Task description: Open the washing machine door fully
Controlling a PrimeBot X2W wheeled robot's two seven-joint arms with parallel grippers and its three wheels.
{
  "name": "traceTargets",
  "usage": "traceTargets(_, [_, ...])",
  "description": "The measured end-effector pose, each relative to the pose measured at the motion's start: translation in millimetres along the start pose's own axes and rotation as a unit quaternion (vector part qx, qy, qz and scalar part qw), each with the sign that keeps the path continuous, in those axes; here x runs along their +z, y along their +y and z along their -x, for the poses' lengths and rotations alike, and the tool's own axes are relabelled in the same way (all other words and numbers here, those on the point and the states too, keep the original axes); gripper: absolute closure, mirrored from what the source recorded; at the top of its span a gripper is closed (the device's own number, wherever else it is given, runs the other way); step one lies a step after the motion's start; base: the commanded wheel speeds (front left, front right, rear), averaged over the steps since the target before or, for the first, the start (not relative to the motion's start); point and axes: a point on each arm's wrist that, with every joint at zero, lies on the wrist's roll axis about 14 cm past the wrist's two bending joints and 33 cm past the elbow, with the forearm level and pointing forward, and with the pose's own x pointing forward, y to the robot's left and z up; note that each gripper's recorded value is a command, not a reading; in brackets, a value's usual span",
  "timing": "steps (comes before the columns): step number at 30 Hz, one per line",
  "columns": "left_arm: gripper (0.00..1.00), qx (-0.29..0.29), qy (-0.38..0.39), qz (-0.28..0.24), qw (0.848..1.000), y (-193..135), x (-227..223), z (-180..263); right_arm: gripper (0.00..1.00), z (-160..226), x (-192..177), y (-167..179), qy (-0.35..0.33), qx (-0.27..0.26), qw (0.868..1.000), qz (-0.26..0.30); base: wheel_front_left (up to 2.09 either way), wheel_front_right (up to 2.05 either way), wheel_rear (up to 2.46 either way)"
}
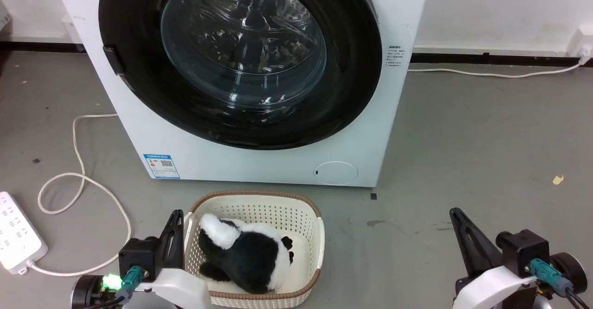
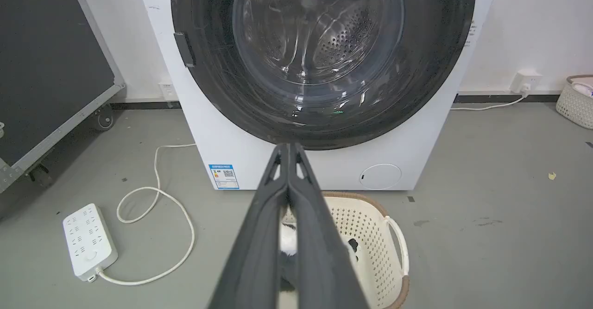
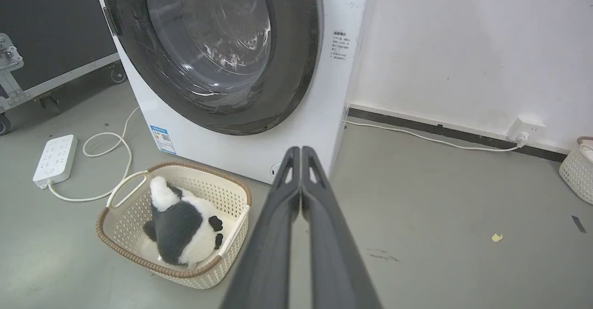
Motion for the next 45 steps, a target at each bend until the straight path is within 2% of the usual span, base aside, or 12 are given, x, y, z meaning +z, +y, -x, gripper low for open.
traceTargets(45, [1.0, 0.0, 0.0, 0.0, 1.0, 0.0, 0.0, 0.0, 1.0, 0.0, 0.0, 0.0, 0.0, 0.0, 1.0, 0.0, 0.0, 0.0, 0.0])
